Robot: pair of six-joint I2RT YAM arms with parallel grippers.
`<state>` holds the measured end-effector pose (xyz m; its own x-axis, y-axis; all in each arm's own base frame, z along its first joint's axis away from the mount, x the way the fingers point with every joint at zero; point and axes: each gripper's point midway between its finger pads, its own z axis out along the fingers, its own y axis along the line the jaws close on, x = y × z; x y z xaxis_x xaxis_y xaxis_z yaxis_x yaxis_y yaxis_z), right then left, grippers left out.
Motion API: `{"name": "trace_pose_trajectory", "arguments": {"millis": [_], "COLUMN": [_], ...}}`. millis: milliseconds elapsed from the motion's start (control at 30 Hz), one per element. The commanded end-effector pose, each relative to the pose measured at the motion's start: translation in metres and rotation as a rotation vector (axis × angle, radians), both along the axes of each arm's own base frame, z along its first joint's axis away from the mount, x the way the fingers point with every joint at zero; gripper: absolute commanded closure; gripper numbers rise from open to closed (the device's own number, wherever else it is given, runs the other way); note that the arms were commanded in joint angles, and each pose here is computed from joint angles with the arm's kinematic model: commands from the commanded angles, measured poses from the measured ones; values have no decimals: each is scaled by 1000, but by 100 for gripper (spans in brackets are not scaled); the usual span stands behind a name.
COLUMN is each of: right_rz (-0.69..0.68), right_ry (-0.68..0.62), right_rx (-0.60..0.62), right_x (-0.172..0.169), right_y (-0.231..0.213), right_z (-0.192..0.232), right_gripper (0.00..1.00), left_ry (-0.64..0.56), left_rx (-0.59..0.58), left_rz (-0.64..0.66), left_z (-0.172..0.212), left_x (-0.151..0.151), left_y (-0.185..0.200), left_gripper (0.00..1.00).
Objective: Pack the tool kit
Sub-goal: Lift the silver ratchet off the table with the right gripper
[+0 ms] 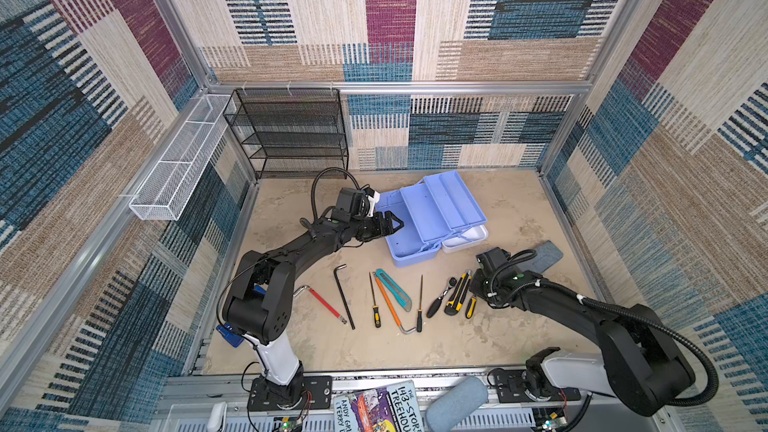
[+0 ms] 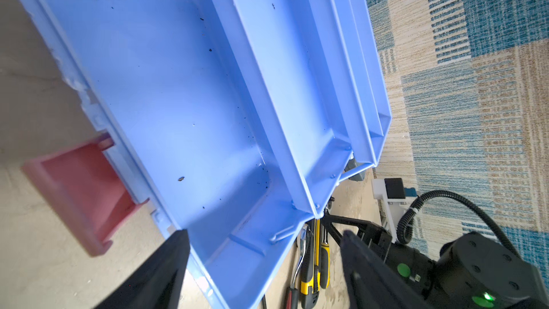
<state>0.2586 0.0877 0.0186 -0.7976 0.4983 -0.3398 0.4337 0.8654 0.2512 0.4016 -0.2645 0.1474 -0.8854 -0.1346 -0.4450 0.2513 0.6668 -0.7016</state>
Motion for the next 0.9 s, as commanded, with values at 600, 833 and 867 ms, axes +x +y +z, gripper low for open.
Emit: {"name": "trace_pose_trajectory", "arguments": {"millis": [600,833,867], "right_rz": [121,178,190], "right_ry": [140,143,138], "right_rx": [-72,-82,-73], "right_x": [-18,-12,-9], "right_y": [0,8,10], "right_z": [-20,-32,-32], "right_gripper": [76,80,81], "left_ry": [-39,-32,-30], "left_rx": [-21,-25,-24], "left_rz": [14,17,17], "left_z": [15,16,16], "left_x": [-1,2,2], "left_y": [10,10,11], "left_gripper": [17,18,17]}}
